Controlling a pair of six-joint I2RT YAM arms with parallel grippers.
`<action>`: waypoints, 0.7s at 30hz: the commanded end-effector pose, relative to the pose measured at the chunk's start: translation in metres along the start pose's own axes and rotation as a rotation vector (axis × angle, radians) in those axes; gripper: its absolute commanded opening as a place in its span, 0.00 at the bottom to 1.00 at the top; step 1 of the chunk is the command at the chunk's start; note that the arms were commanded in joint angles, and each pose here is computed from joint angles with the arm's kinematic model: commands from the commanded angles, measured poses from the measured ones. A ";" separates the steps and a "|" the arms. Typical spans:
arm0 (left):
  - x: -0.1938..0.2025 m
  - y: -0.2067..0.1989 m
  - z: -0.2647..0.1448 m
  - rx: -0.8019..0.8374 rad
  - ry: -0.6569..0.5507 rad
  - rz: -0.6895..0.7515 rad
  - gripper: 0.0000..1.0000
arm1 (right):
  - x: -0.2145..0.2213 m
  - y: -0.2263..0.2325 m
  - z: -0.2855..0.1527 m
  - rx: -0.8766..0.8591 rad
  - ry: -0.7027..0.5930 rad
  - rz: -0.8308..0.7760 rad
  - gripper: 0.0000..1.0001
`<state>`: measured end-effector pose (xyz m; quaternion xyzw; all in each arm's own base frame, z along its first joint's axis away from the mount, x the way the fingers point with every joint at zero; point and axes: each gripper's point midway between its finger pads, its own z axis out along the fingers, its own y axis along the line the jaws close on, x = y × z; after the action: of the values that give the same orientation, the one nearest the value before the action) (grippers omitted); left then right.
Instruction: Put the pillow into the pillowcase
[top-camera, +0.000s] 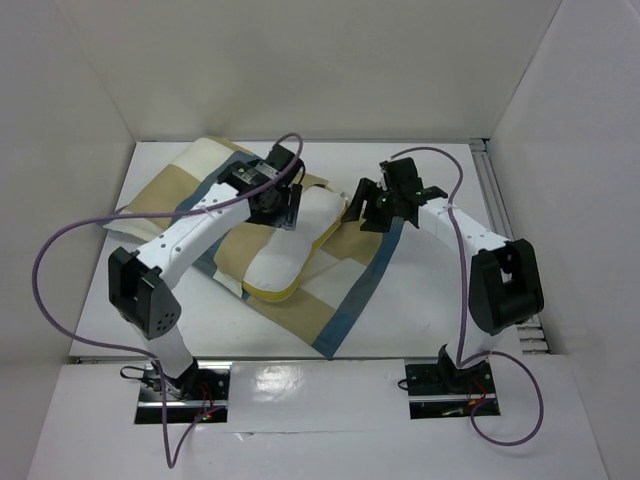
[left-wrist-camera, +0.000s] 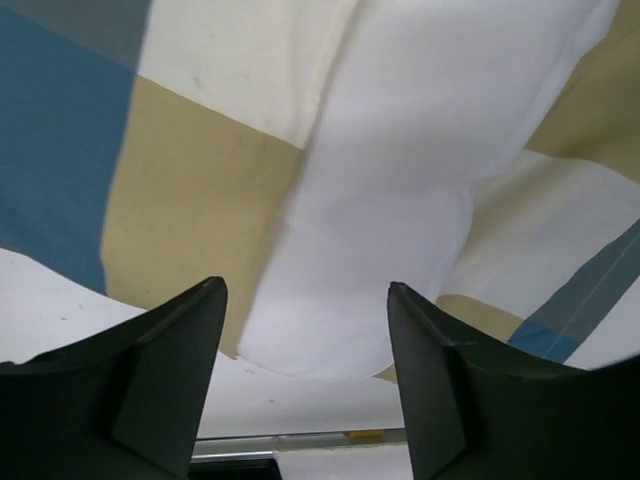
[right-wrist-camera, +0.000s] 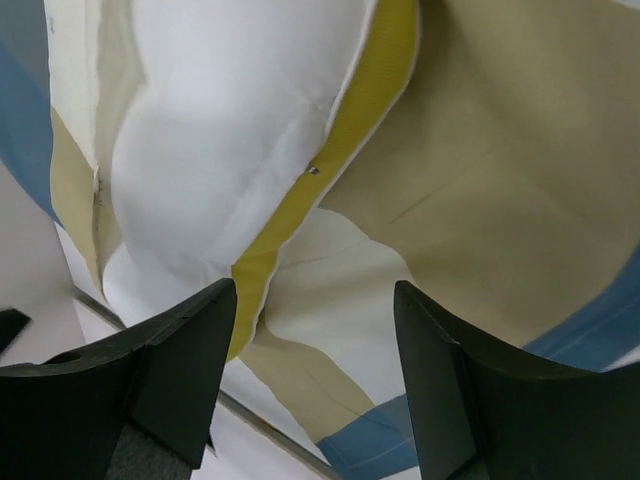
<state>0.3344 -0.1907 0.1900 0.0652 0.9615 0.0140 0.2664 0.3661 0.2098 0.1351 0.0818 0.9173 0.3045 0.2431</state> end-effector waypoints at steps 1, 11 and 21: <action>-0.013 0.021 0.019 -0.010 0.004 -0.078 0.81 | 0.000 0.038 0.010 -0.114 -0.001 -0.022 0.72; 0.010 0.030 0.069 -0.073 0.138 -0.036 0.82 | 0.031 0.078 0.040 -0.262 0.086 0.034 0.72; 0.010 0.052 0.087 -0.182 0.161 -0.058 0.62 | 0.059 0.084 0.059 -0.275 0.147 0.033 0.73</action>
<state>0.3674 -0.1525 0.1093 0.0215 0.9798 0.0717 0.1855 0.3460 0.3132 0.1190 0.0508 0.8895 0.4183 0.1770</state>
